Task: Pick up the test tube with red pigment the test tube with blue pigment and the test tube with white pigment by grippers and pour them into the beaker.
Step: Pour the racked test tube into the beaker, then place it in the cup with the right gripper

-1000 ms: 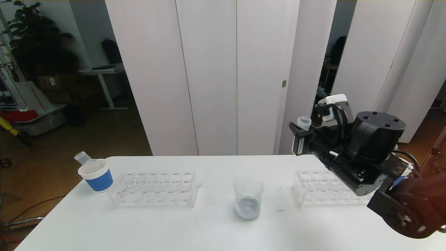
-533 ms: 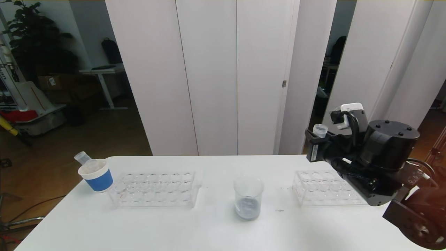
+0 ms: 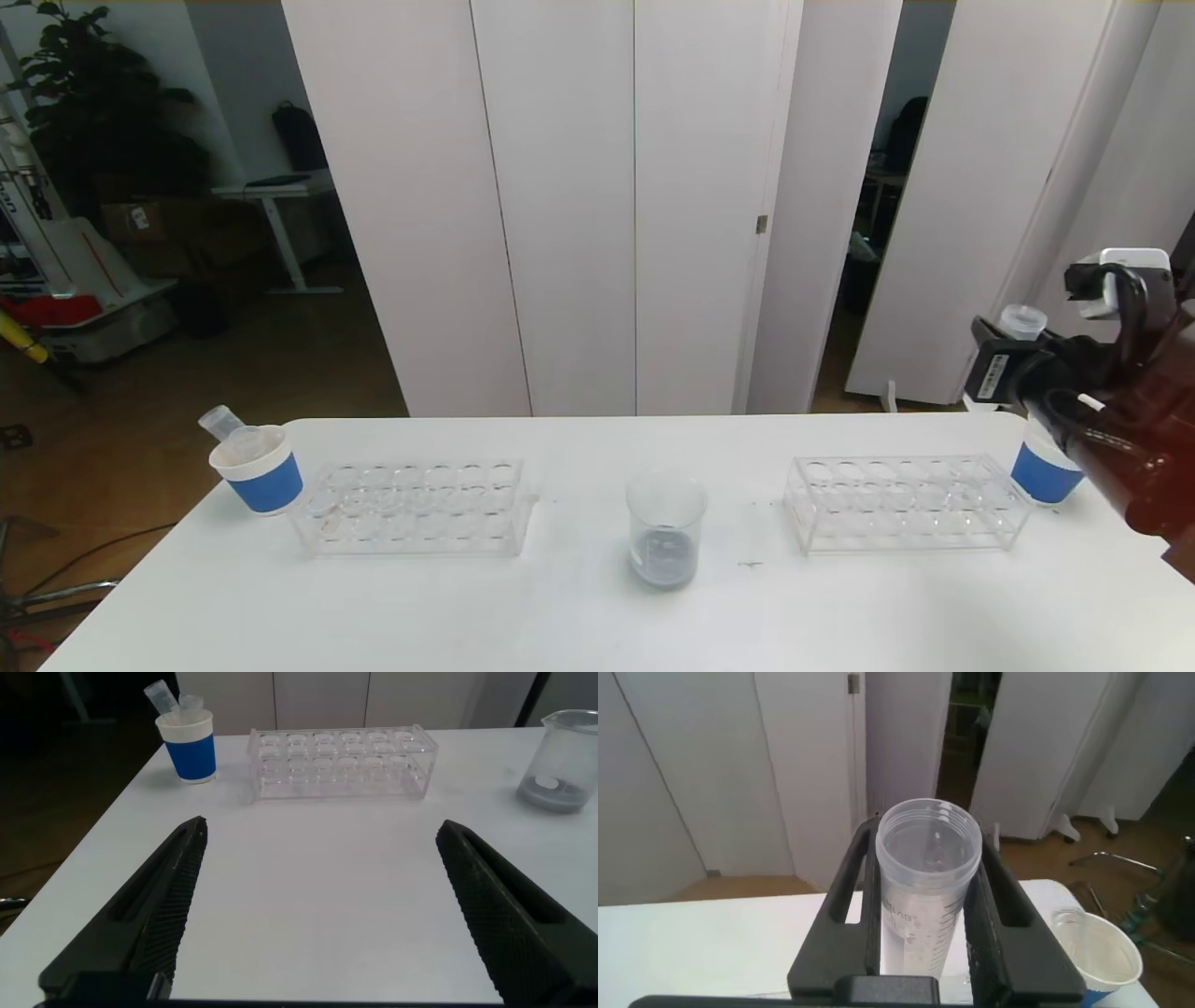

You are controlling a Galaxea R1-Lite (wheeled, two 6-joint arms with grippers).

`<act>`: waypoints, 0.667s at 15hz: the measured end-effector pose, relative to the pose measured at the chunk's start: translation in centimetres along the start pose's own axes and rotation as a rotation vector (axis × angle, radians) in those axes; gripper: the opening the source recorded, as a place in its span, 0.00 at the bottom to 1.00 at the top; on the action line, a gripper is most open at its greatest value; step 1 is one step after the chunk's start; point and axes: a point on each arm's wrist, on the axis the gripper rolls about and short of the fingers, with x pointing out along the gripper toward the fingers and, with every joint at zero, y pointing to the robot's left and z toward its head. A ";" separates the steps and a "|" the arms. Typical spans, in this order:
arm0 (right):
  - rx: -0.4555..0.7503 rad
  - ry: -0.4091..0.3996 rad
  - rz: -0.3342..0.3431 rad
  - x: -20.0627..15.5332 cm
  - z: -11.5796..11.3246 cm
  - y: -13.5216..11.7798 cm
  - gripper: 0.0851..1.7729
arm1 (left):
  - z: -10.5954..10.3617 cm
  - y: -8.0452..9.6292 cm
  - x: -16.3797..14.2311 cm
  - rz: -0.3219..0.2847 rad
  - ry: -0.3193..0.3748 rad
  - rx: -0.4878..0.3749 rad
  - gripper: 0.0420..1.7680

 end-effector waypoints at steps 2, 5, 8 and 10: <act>-0.003 -0.032 -0.075 0.0 0.4 -3.1 0.29 | 0.0 0.0 0.0 0.000 0.000 0.000 0.99; -0.013 -0.091 -0.186 0.1 1.1 -7.5 0.29 | 0.0 0.0 0.0 0.000 0.000 0.000 0.99; -0.026 -0.098 -0.289 -0.1 1.0 -11.5 0.29 | 0.0 0.0 0.0 0.000 0.000 0.000 0.99; -0.017 -0.091 -0.343 0.0 0.4 -13.9 0.29 | 0.0 0.0 0.0 0.000 0.000 0.000 0.99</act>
